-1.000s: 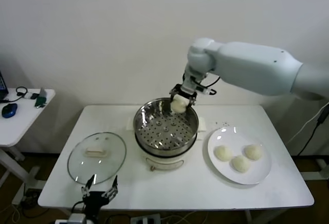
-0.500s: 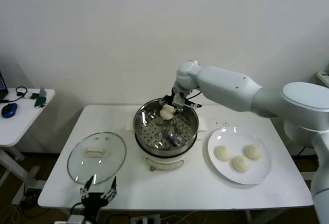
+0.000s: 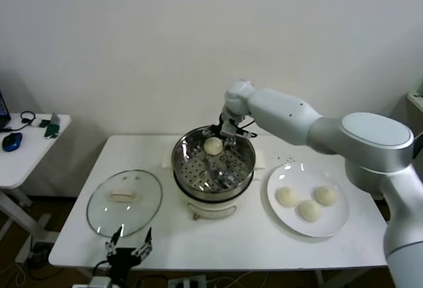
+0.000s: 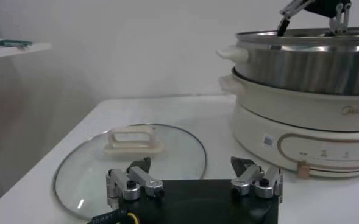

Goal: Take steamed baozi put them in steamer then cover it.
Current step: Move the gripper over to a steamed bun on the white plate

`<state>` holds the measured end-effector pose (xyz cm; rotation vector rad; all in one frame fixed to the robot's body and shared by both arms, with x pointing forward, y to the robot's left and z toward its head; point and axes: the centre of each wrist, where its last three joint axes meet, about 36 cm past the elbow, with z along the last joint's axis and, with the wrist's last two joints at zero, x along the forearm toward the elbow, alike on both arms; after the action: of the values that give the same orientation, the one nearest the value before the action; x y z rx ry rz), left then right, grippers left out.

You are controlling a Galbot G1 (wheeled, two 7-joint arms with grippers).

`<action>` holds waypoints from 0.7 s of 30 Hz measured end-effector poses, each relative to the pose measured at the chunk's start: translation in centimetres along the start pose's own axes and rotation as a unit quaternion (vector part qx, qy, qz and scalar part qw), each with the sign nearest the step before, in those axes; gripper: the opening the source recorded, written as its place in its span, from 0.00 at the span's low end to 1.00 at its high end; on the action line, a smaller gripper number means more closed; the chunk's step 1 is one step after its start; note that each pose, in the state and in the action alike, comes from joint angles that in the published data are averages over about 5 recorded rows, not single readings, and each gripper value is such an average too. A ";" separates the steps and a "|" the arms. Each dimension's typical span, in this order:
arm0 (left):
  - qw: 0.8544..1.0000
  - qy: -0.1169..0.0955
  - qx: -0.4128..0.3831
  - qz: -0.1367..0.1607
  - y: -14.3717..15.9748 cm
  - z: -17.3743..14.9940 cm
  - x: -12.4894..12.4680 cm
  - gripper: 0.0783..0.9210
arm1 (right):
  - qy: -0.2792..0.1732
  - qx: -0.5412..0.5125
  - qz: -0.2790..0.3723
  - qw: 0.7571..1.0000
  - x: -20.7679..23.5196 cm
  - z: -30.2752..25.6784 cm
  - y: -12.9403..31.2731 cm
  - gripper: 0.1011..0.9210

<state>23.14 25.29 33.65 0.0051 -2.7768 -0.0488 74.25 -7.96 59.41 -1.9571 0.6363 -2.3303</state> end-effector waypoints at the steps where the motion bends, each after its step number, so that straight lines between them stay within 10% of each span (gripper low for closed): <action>1: 1.000 0.000 0.000 0.001 0.0 0.0 0.0 0.88 | -0.002 -0.005 0.001 1.000 0.5 0.2 0.0 0.88; 11: 1.000 -0.001 -0.003 0.007 -0.2 -0.3 0.1 0.88 | 0.000 -0.172 -0.011 0.985 11.0 3.1 4.6 0.88; 21: 1.000 -0.009 -0.003 0.008 0.1 -0.6 -0.3 0.88 | 0.001 -0.441 -0.040 0.897 14.5 1.9 18.4 0.88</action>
<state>23.61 25.38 34.13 -0.0204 -2.7951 -0.0525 68.75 -29.50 67.23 -2.2636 1.9090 -2.2782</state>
